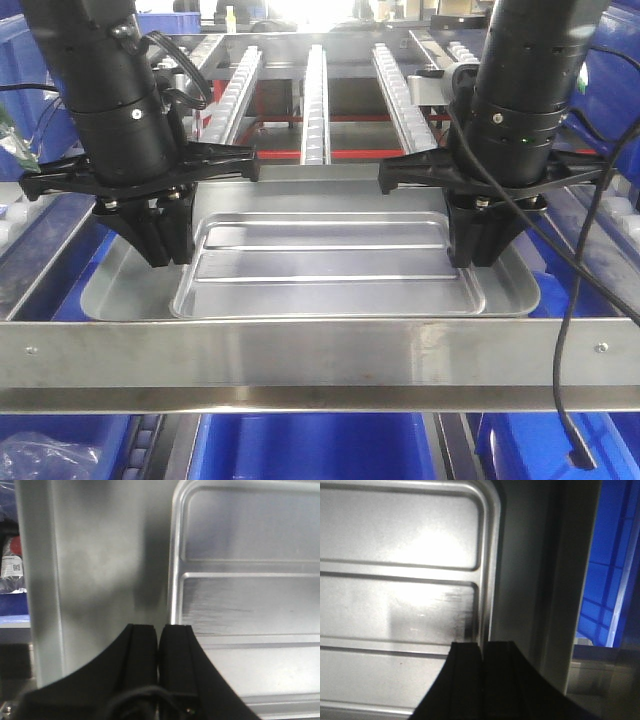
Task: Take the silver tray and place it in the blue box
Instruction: 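Lower both grippers onto the side rims of the silver tray, then close both grippers on the tray's side rims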
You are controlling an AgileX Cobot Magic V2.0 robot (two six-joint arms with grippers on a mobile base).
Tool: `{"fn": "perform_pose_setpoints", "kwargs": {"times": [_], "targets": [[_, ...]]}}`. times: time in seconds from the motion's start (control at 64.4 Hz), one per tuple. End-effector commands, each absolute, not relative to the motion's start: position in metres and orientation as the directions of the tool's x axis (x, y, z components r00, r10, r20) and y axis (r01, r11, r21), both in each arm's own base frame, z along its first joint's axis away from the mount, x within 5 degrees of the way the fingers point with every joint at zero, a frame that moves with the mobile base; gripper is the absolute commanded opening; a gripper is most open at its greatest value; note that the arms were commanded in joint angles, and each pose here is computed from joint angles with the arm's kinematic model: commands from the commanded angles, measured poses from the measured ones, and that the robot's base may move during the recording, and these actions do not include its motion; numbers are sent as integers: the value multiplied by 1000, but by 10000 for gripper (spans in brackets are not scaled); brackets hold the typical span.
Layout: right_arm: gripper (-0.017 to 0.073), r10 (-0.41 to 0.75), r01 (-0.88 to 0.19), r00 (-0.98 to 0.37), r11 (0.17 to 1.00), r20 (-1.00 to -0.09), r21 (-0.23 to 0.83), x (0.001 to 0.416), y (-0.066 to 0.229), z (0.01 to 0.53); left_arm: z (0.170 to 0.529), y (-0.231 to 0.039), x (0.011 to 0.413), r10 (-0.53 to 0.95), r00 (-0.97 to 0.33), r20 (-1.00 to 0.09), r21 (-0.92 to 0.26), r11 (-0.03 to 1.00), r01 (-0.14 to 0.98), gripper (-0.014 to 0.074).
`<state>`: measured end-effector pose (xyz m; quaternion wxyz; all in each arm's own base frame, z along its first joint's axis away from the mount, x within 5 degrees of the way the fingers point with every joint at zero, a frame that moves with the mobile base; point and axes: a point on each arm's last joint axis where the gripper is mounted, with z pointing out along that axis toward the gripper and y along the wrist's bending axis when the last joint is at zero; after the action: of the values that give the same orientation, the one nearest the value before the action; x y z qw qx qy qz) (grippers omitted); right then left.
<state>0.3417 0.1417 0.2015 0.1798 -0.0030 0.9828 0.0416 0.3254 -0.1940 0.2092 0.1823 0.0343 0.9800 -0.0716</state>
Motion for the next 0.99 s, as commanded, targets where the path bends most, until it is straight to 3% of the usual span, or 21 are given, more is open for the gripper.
{"fn": "perform_pose_setpoints", "kwargs": {"times": [0.0, 0.124, 0.528, 0.745, 0.978], "targets": [[242, 22, -36, -893, 992, -450, 119, 347, 141, 229, 236, -197, 326, 28, -898, -439, -172, 978, 114, -6], [364, 22, -33, -896, 993, -444, 116, 347, 141, 229, 236, -198, 326, 28, -898, -440, -173, 978, 115, -6], [363, 23, -36, -891, 992, -453, 121, 348, 141, 229, 236, -196, 326, 46, -893, -447, -150, 981, 125, -2], [364, 42, -31, -885, 989, -464, 148, 349, 143, 230, 236, -196, 326, 43, -896, -443, -152, 981, 123, 300], [364, 48, -28, -879, 988, -474, 153, 350, 142, 231, 233, -198, 327, 32, -899, -437, -167, 979, 116, 272]]}}
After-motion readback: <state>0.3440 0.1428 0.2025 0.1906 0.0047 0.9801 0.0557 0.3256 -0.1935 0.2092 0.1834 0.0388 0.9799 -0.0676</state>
